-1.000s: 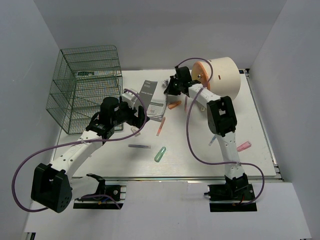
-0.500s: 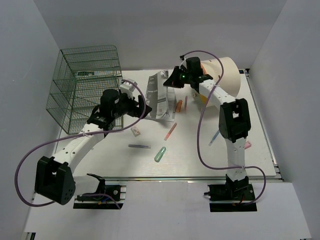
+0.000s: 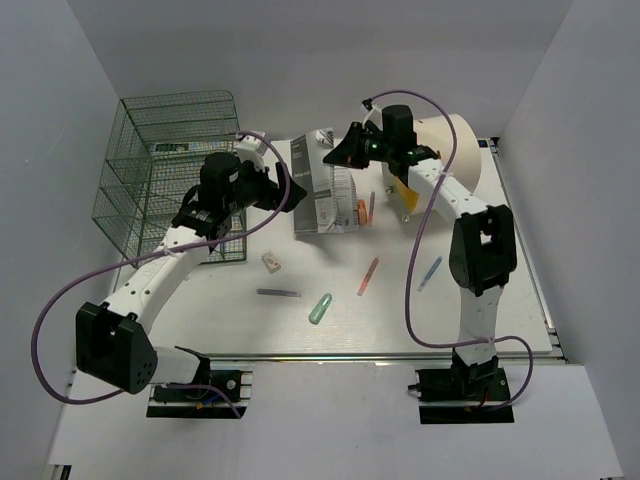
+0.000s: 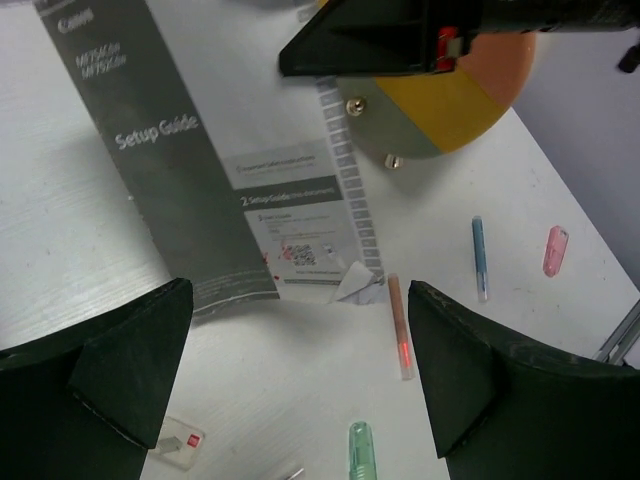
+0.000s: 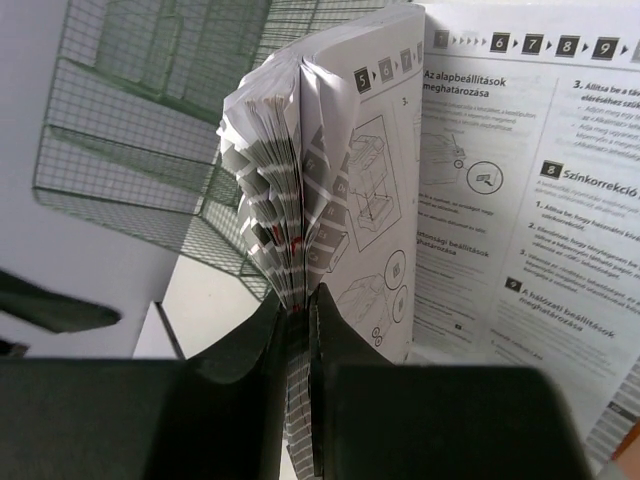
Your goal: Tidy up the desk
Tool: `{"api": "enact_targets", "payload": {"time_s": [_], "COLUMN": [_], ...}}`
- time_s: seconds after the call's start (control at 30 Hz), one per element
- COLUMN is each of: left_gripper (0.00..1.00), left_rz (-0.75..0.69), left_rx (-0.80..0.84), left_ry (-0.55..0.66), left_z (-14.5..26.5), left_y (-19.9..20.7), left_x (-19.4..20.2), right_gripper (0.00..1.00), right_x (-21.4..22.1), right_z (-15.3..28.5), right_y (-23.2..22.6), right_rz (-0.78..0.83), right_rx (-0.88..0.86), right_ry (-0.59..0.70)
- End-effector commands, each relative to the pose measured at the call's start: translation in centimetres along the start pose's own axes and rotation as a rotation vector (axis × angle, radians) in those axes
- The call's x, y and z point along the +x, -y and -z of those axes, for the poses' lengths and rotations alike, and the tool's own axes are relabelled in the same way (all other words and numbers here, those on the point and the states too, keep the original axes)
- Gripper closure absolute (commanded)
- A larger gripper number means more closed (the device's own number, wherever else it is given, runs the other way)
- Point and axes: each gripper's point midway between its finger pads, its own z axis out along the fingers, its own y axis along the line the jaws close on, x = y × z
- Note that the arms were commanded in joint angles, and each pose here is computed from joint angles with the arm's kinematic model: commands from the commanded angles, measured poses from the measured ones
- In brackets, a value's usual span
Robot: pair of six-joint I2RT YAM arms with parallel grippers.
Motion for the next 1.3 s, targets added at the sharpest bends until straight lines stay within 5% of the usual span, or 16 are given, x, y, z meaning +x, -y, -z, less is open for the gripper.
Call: {"api": "enact_targets", "payload": {"time_s": [0.0,0.33,0.73,1.27], "left_gripper": [0.02,0.02,0.02,0.02], "left_rz": [0.049,0.112,0.127,0.185], "left_rx": [-0.032,-0.025,0.184,0.207], "left_ry": [-0.015,-0.043,-0.023,0.009], "left_z": [0.5,1.3,1.1,-1.3], "left_y": [-0.8,-2.2,-0.2,-2.6], "left_x": [-0.3,2.3,3.7,4.0], "right_gripper": [1.00,1.00,1.00,1.00], "right_x": [-5.1,-4.5,-3.1,-2.7], "right_z": [4.6,6.4,7.9,12.2], "right_y": [-8.4,-8.9,-9.3,-15.2], "right_rz": [0.144,0.215,0.262,0.283], "right_rx": [-0.188,-0.183,-0.207,-0.358], "right_ry": [0.143,0.144,0.129,0.108]}}
